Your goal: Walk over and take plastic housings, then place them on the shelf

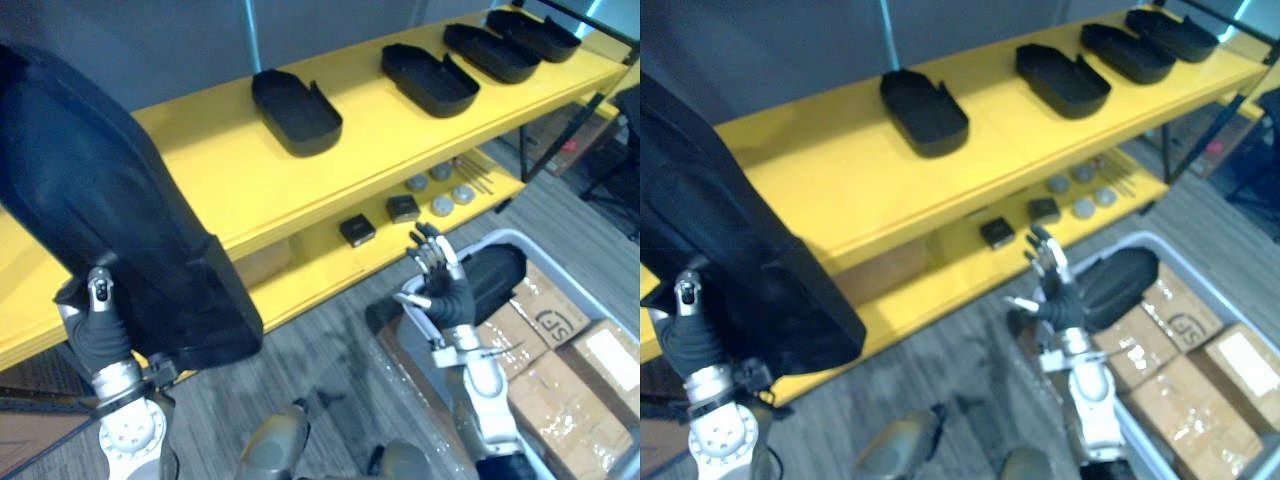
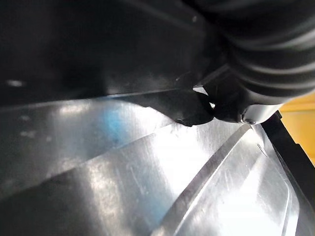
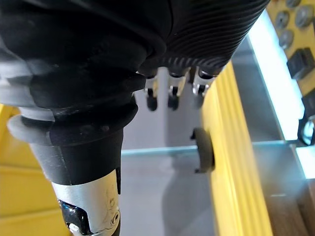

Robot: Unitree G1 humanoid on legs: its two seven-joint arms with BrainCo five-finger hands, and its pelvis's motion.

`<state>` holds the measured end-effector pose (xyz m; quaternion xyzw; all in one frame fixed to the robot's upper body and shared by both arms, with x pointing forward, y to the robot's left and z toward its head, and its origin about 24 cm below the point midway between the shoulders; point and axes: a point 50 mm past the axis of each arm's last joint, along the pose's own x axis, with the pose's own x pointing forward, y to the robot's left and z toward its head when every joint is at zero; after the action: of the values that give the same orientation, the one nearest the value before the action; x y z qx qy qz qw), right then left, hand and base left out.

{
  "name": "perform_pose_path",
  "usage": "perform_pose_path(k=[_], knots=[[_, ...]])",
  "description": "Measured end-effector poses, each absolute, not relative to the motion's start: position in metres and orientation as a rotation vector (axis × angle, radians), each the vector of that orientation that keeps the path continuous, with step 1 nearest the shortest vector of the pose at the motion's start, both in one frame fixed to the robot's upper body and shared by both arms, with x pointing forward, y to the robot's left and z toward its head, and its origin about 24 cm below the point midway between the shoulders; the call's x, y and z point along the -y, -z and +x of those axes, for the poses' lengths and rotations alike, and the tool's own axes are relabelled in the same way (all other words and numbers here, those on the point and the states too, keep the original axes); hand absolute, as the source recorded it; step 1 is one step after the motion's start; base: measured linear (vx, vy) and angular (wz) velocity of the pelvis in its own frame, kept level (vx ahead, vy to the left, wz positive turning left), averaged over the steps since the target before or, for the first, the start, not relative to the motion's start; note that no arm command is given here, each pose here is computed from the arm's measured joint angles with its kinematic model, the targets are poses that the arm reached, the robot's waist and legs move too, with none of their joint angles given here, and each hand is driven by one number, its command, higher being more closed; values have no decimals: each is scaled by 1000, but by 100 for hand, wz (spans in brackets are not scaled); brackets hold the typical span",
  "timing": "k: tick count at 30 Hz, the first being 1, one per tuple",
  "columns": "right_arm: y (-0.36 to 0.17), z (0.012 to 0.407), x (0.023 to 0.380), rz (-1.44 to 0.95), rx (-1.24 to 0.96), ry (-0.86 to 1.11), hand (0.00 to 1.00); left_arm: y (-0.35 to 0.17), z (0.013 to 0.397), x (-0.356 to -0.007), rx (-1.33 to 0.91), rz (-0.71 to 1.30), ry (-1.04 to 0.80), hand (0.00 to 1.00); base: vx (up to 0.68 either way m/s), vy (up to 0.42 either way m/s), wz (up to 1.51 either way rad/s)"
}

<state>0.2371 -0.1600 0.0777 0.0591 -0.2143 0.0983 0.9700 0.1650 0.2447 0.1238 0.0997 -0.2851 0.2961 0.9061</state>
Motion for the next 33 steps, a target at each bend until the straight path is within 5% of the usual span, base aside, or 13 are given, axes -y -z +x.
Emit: perform_pose_path(k=[9, 27, 33], knots=[[-92, 253, 164, 129, 502, -189, 0, -134, 158, -263, 630, 277, -712, 100, 186, 43, 21], [-127, 248, 66, 281, 586, -758, 0, -123, 175, -240, 577, 169, -651, 100, 119, -173, 59], [-125, 253, 73, 220, 570, -590, 0, -111, 190, -217, 488, 149, -468, 100, 40, 40, 88]])
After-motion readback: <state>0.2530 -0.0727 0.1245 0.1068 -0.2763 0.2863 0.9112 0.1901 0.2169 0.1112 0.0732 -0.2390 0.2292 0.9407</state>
